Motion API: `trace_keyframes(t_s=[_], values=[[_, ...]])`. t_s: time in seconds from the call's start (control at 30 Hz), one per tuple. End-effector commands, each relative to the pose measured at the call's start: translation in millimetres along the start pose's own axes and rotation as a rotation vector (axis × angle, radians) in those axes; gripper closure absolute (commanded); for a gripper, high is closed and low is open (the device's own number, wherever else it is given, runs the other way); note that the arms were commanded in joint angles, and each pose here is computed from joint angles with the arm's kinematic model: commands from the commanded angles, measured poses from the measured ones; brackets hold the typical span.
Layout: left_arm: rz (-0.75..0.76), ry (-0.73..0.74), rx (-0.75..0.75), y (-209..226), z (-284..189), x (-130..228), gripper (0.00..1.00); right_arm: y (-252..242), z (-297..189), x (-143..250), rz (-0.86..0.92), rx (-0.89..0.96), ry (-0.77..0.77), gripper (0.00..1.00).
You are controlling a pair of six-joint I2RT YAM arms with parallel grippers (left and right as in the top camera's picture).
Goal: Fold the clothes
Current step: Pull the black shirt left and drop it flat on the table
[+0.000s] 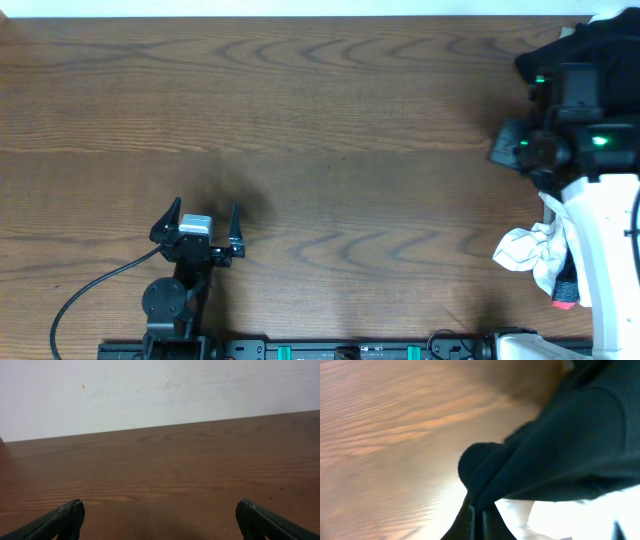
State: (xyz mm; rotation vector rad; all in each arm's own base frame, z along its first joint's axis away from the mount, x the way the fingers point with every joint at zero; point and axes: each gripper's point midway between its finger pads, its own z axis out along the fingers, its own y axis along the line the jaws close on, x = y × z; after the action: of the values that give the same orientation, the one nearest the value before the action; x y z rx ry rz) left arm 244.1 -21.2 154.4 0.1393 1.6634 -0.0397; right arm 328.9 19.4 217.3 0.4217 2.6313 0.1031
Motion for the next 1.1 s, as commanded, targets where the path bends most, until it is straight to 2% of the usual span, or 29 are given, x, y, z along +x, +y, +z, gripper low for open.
trace_keyframes(t_s=[0.0, 0.33, 0.53, 0.73, 0.77, 0.8, 0.83, 0.93, 1.03, 1.07], values=[[0.002, 0.048, 0.013, -2.3, 0.9, 15.6, 0.02, 56.7, -6.8, 8.6, -0.051, -0.164, 0.007, 0.99], [0.002, 0.048, 0.013, -2.3, 0.9, 15.6, 0.02, 214.5, 11.7, 47.1, -0.264, -0.431, -0.037, 0.99], [0.002, 0.048, 0.013, -2.3, 0.9, 15.5, 0.02, 319.5, 44.5, 101.6, -0.366, -0.604, -0.044, 0.99], [0.002, 0.048, 0.013, -2.3, 0.9, 15.6, 0.02, 404.8, 50.0, 150.8, -0.444, -0.836, -0.113, 0.98], [0.002, 0.048, 0.013, -2.3, 0.9, 15.6, 0.02, 412.5, 49.0, 154.3, -0.455, -0.860, -0.131, 0.93], [0.002, 0.048, 0.013, -2.3, 0.9, 15.6, 0.02, 418.1, 47.7, 156.1, -0.467, -0.879, -0.149, 0.80], [0.002, 0.048, 0.013, -2.3, 0.9, 15.6, 0.02, 420.6, 45.9, 154.7, -0.474, -0.889, -0.166, 0.61], [0.002, 0.048, 0.013, -2.3, 0.9, 15.6, 0.02, 422.2, 37.6, 143.2, -0.524, -0.905, -0.227, 0.23], [0.002, 0.048, 0.013, -2.3, 0.9, 15.6, 0.02, 416.7, 26.2, 127.5, -0.560, -0.910, -0.271, 0.01], [0.002, 0.048, 0.013, -2.3, 0.9, 15.6, 0.02, 412.3, 20.0, 119.4, -0.562, -0.905, -0.285, 0.01]])
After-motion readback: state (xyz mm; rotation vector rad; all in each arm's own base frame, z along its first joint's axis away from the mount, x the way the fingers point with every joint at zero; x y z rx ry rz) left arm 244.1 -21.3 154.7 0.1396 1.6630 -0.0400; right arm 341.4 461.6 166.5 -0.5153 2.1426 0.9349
